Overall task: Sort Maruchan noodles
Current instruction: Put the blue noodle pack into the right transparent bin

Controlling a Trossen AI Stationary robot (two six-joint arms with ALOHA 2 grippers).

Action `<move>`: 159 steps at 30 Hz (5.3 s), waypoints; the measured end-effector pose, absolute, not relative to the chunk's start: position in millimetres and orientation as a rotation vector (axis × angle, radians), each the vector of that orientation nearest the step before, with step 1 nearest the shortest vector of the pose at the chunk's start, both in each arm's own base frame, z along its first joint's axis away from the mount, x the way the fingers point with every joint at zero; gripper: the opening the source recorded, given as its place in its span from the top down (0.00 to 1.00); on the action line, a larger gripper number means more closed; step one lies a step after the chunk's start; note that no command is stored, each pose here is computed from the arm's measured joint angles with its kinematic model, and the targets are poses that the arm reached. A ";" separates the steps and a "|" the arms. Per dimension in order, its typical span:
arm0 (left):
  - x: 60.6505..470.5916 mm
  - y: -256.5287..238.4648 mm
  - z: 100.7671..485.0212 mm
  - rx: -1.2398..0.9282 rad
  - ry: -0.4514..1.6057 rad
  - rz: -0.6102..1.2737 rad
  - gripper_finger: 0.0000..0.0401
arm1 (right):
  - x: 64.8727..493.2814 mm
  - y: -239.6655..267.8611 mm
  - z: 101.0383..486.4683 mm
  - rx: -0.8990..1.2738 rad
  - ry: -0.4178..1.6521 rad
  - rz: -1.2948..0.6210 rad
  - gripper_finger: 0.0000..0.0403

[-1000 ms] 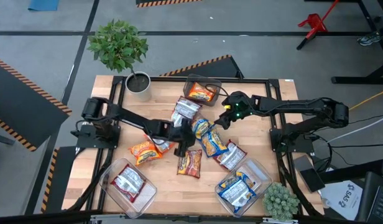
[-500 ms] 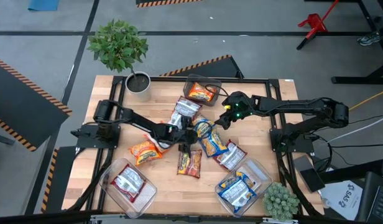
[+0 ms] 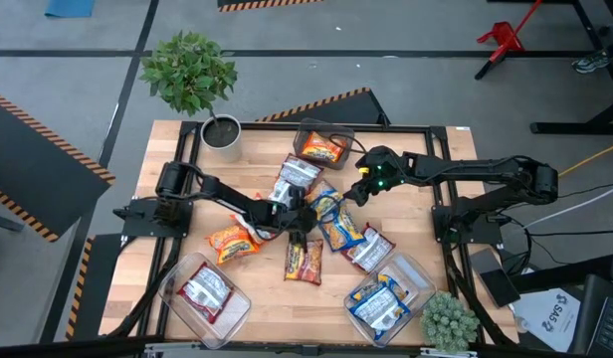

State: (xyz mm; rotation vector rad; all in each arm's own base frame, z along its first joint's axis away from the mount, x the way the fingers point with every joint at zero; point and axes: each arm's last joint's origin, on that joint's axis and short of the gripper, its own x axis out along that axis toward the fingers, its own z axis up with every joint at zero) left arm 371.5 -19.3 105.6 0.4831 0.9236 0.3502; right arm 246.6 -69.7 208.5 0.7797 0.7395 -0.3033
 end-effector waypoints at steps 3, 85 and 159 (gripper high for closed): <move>371.2 -19.5 106.2 0.472 0.922 0.356 0.87 | 246.6 -69.7 208.5 0.780 0.739 -0.303 0.30; 454.8 -298.3 262.0 0.304 0.307 0.466 1.00 | 55.2 -24.0 274.3 0.796 0.587 -0.819 0.30; 451.9 -182.4 305.0 0.081 0.861 0.113 0.50 | 56.0 -22.7 273.4 0.825 0.614 -0.778 0.30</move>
